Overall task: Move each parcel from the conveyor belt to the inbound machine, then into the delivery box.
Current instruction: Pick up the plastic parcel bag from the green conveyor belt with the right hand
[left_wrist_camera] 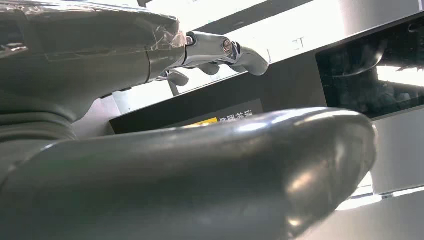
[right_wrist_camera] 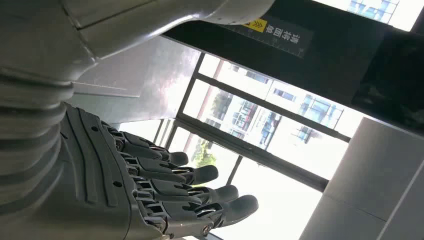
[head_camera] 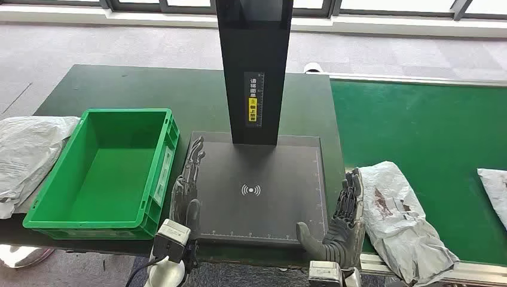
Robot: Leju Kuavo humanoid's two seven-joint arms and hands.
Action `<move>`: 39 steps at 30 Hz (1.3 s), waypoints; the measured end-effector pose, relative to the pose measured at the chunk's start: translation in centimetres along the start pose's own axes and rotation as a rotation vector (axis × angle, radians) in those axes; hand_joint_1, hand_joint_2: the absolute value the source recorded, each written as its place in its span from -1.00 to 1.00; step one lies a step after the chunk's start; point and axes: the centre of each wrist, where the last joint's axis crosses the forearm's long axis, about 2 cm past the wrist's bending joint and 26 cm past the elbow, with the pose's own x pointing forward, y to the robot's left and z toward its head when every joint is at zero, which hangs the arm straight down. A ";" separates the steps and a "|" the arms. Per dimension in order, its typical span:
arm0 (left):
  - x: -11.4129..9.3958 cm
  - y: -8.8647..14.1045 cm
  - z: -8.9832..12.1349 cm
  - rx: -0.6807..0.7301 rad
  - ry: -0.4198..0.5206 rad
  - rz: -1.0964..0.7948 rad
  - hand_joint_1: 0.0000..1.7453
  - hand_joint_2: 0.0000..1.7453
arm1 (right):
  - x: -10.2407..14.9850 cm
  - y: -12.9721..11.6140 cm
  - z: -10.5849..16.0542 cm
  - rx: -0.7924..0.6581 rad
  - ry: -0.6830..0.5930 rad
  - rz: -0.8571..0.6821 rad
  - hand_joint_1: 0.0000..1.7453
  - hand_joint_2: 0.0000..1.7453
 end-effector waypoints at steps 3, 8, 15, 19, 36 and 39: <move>0.0 0.0 0.0 -0.001 0.000 0.001 -1.00 -1.00 | 0.0 0.0 0.0 0.007 0.000 0.009 -1.00 1.00; 0.0 0.0 0.0 -0.015 -0.003 0.012 -1.00 -1.00 | -0.3 -1.2 0.3 0.088 -0.021 0.257 -1.00 1.00; 0.5 0.3 0.5 -0.025 -0.010 -0.012 -1.00 -1.00 | -2.2 -7.2 1.2 0.080 0.198 0.631 -1.00 1.00; 1.0 0.8 1.5 0.000 -0.002 -0.021 -1.00 -1.00 | -2.9 -10.7 1.8 0.142 0.327 0.734 -1.00 1.00; 1.9 2.7 3.3 0.127 0.006 -0.080 -1.00 -1.00 | -6.2 -16.3 5.0 0.178 0.663 0.865 -1.00 1.00; 1.9 2.7 3.3 0.143 0.000 -0.107 -1.00 -1.00 | -7.6 -15.9 5.2 0.195 0.725 0.866 -1.00 1.00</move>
